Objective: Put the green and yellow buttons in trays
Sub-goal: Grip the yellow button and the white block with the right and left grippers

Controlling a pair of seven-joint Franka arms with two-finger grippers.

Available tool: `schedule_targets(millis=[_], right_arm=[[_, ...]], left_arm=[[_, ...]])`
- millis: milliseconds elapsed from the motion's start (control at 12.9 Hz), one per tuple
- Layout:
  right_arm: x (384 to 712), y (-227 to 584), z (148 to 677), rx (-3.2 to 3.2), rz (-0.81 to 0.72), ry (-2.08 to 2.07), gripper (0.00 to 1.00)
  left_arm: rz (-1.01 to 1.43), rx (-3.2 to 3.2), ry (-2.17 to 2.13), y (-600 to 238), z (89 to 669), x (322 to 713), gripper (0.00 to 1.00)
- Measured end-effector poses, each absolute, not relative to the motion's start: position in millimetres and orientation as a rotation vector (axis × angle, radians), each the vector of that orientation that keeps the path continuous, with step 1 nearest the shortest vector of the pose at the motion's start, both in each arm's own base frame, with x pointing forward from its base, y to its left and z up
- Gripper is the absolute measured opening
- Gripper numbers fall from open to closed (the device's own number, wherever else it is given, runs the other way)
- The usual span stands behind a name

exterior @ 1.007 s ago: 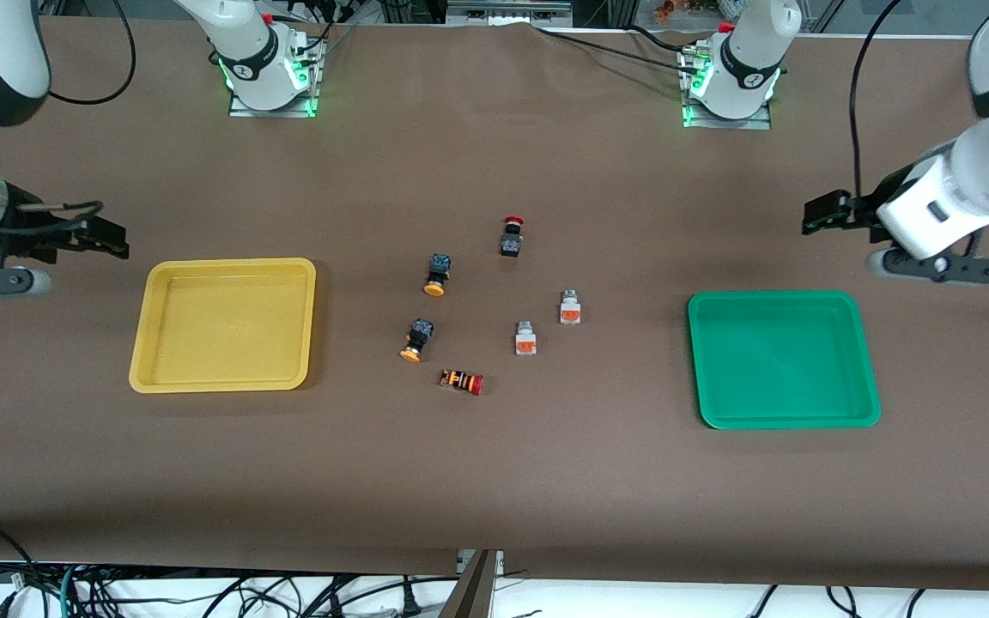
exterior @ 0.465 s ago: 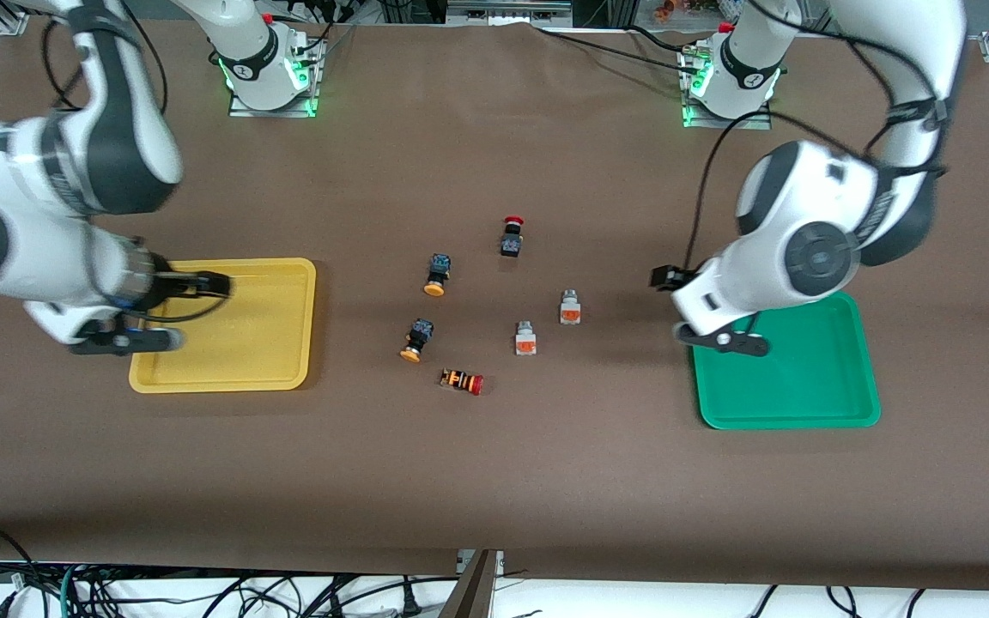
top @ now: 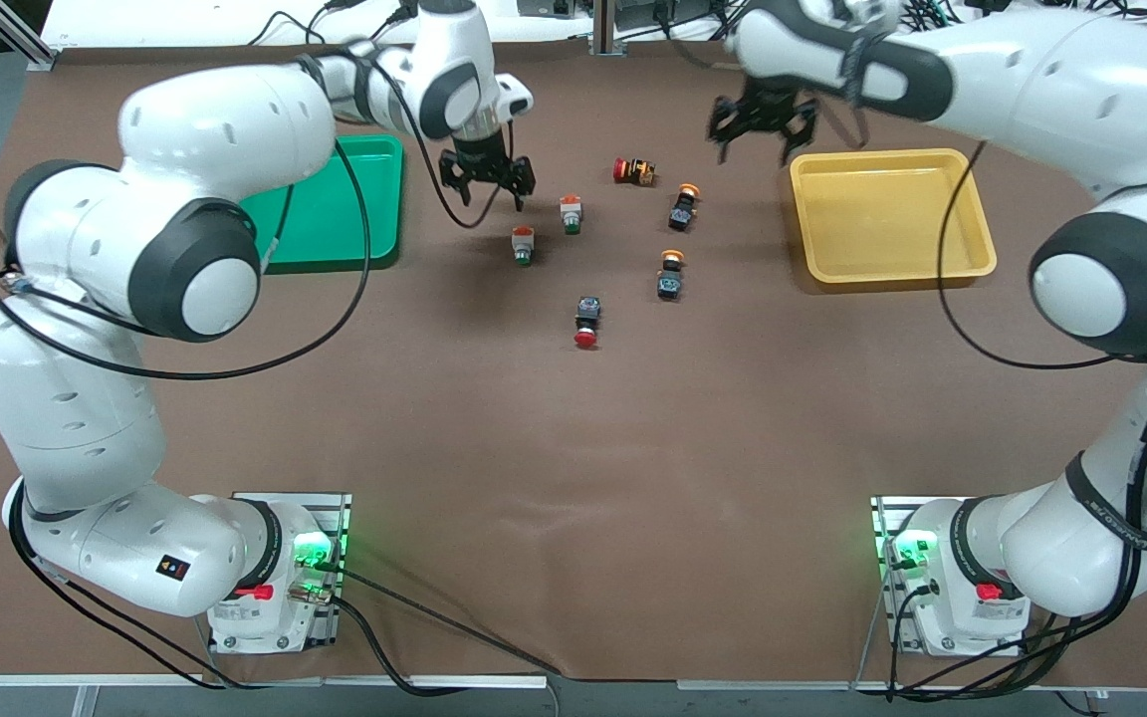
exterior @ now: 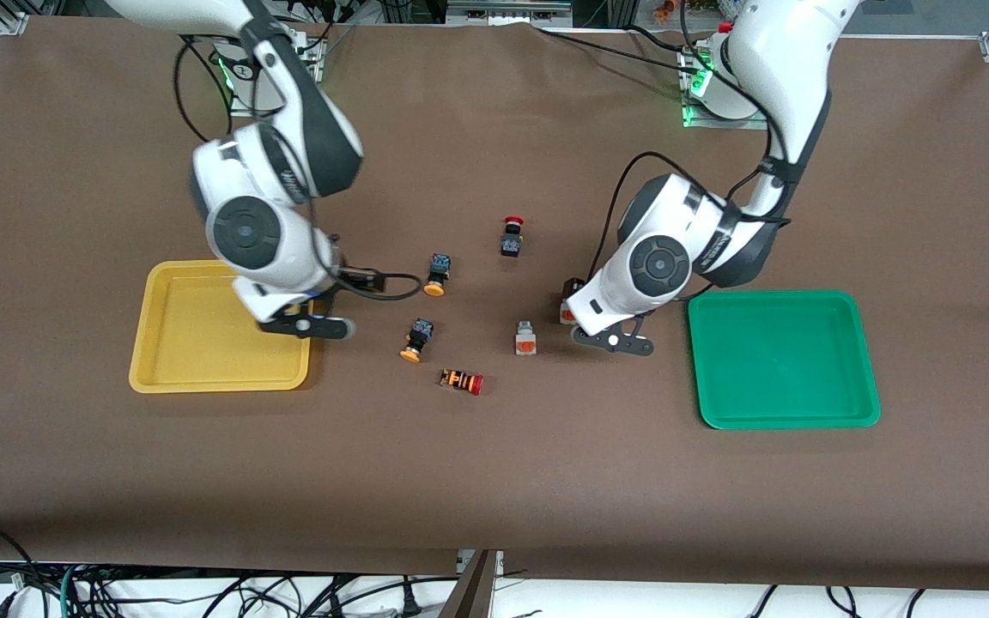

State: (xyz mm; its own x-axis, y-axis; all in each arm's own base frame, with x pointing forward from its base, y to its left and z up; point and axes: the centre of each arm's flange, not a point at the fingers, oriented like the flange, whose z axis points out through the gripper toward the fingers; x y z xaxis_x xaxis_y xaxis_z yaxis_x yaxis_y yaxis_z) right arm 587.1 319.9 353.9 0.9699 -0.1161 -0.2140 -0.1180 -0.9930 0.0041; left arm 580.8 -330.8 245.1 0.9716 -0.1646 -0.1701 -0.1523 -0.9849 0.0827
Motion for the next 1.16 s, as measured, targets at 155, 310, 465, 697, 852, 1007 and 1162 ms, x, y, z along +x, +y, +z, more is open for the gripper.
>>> schedule_targets(millis=[155, 310, 465, 697, 852, 1007, 1162], right_arm=[[572.6, 351.6, 321.1, -3.082, 0.339, 0.246, 1.00], [556.4, 375.4, 291.0, -3.087, 0.332, 0.266, 1.00], [541.3, 389.2, 257.8, -3.093, 0.323, 0.284, 1.00], [520.7, 398.9, 216.7, -3.100, 0.302, 0.291, 1.00], [513.7, 402.3, 201.5, -3.108, 0.308, 0.281, 1.00], [508.9, 407.4, 190.9, -3.110, 0.302, 0.268, 1.00], [506.6, 412.2, 184.7, -3.106, 0.283, 0.263, 0.97]], left_arm=[[-0.243, 3.047, -0.240, -337.3, 216.8, 571.0, 1.00], [-0.226, 3.045, -0.241, -343.2, 202.0, 566.4, 1.00], [-0.222, 3.042, -0.255, -351.8, 187.0, 559.9, 1.00], [-0.230, 3.043, -0.262, -356.0, 171.8, 555.0, 0.91], [-0.225, 3.044, -0.266, -355.8, 171.8, 555.5, 0.69], [-0.208, 3.053, -0.288, -356.2, 174.9, 557.2, 0.44], [-0.230, 3.069, -0.297, -353.0, 185.9, 561.1, 0.41]])
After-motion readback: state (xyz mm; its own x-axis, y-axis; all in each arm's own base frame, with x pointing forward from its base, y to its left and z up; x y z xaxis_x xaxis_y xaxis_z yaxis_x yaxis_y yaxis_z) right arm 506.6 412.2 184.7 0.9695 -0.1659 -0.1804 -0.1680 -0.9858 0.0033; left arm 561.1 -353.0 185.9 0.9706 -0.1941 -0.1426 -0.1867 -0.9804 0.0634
